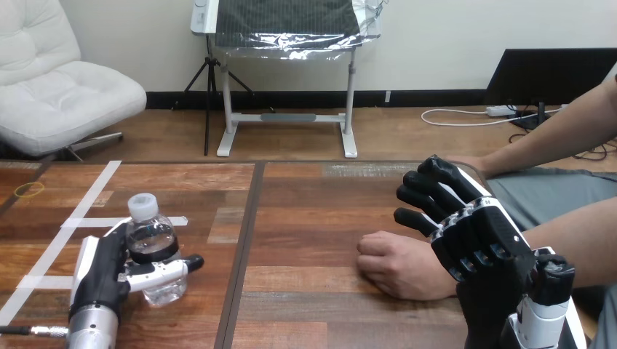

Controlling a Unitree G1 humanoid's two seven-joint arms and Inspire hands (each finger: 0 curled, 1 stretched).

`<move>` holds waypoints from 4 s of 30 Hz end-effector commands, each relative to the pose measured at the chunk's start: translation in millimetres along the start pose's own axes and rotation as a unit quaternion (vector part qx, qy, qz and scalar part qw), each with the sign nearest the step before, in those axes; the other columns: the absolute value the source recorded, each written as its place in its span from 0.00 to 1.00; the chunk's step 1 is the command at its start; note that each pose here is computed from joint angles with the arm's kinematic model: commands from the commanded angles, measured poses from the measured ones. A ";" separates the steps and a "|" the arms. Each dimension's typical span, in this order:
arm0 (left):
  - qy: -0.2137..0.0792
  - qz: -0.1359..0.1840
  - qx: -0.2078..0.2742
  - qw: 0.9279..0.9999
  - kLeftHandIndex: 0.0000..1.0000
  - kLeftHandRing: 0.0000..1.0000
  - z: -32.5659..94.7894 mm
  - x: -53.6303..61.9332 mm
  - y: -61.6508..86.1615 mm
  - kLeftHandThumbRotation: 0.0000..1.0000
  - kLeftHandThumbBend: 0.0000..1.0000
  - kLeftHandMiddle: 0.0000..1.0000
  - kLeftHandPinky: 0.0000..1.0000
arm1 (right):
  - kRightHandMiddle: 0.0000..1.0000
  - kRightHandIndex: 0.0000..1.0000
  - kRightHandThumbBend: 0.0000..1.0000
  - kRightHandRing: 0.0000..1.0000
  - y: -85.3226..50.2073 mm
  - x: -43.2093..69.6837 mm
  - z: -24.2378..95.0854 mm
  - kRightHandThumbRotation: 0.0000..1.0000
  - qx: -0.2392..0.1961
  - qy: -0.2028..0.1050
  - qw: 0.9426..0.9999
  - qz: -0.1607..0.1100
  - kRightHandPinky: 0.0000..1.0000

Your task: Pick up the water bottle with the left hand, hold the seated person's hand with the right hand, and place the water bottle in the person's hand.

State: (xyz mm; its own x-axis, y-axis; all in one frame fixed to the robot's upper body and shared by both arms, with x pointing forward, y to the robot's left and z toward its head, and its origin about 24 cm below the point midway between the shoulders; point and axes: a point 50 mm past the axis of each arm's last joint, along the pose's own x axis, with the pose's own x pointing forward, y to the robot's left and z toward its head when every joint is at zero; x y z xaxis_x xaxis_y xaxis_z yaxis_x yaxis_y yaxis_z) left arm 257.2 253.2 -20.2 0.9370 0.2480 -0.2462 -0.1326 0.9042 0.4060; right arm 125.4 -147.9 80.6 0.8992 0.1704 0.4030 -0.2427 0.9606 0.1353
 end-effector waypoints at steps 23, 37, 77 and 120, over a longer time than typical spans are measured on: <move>-0.077 0.059 -0.011 0.995 0.44 0.36 40.7 11.0 0.6 0.00 0.67 0.42 0.28 | 0.83 0.84 0.74 0.84 1.4 14.7 12.4 1.00 0.001 -0.051 0.999 0.011 0.78; -0.114 0.071 -0.041 0.990 0.43 0.36 48.5 4.6 3.0 0.00 0.67 0.41 0.28 | 0.83 0.84 0.75 0.84 0.6 13.9 9.8 1.00 0.000 -0.045 0.999 0.009 0.79; -0.312 0.060 -0.127 0.940 0.39 0.31 98.3 -55.7 -4.5 0.00 0.62 0.37 0.25 | 0.79 0.80 0.74 0.79 -44.8 61.0 16.0 0.94 -0.190 -0.044 0.978 0.069 0.68; -0.356 0.038 -0.155 0.921 0.37 0.26 117.3 -86.1 -4.2 0.00 0.58 0.32 0.21 | 0.84 0.83 0.88 0.79 -121.9 125.8 37.9 0.60 -0.465 0.058 0.865 0.181 0.63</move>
State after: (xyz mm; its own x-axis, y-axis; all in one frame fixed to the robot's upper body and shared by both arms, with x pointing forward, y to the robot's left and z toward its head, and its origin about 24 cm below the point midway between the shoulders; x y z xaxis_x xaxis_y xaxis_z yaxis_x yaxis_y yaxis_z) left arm 213.6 190.8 85.3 0.9161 0.1315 0.3788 -0.1917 0.9733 0.1259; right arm 241.5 -245.8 128.8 0.8749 0.4576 0.1588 -0.2020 0.6427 -0.7390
